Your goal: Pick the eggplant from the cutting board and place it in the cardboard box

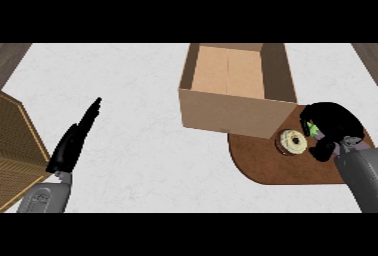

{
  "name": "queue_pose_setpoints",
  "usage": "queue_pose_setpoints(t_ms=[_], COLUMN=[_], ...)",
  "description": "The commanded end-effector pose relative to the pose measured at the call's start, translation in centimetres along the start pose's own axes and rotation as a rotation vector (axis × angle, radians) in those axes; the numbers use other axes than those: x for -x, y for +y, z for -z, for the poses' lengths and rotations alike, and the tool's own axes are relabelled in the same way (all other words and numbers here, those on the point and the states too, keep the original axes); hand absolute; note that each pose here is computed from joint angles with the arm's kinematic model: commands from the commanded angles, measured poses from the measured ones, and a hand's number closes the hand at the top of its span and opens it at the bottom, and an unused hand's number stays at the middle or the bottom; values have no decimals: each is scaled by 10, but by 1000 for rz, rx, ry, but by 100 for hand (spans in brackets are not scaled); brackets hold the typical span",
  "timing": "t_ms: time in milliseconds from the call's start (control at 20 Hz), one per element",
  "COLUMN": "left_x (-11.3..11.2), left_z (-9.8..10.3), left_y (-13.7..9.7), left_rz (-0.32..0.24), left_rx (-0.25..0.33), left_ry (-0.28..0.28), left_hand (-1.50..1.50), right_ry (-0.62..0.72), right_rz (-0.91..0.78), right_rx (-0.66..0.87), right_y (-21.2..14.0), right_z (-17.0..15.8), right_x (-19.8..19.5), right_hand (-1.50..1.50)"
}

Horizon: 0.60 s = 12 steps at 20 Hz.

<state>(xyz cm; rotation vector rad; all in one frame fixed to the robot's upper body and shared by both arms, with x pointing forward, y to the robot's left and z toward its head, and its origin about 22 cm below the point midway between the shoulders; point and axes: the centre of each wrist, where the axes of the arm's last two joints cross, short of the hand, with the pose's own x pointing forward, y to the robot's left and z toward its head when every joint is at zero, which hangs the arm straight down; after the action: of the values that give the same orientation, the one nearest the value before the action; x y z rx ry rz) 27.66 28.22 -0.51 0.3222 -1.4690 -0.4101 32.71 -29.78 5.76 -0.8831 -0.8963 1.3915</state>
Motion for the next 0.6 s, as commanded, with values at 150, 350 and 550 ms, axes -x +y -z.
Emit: queue_pose_setpoints(t_ms=[150,350,550], left_x=[-11,-22,-21], left_z=[8,17,14], left_y=[-13,-30,-28], left_rz=[0,-2,9], left_rx=[47,111,127], left_ry=[-37,-85,-78], left_hand=[0,0,0], right_ry=[-111,-115,-61], right_rz=[2,-8,7], right_rx=[136,217,292], right_y=[-33,-46,-67], right_z=[5,-11,-21], right_x=[-190,-238,-271], right_hand=[150,150,150])
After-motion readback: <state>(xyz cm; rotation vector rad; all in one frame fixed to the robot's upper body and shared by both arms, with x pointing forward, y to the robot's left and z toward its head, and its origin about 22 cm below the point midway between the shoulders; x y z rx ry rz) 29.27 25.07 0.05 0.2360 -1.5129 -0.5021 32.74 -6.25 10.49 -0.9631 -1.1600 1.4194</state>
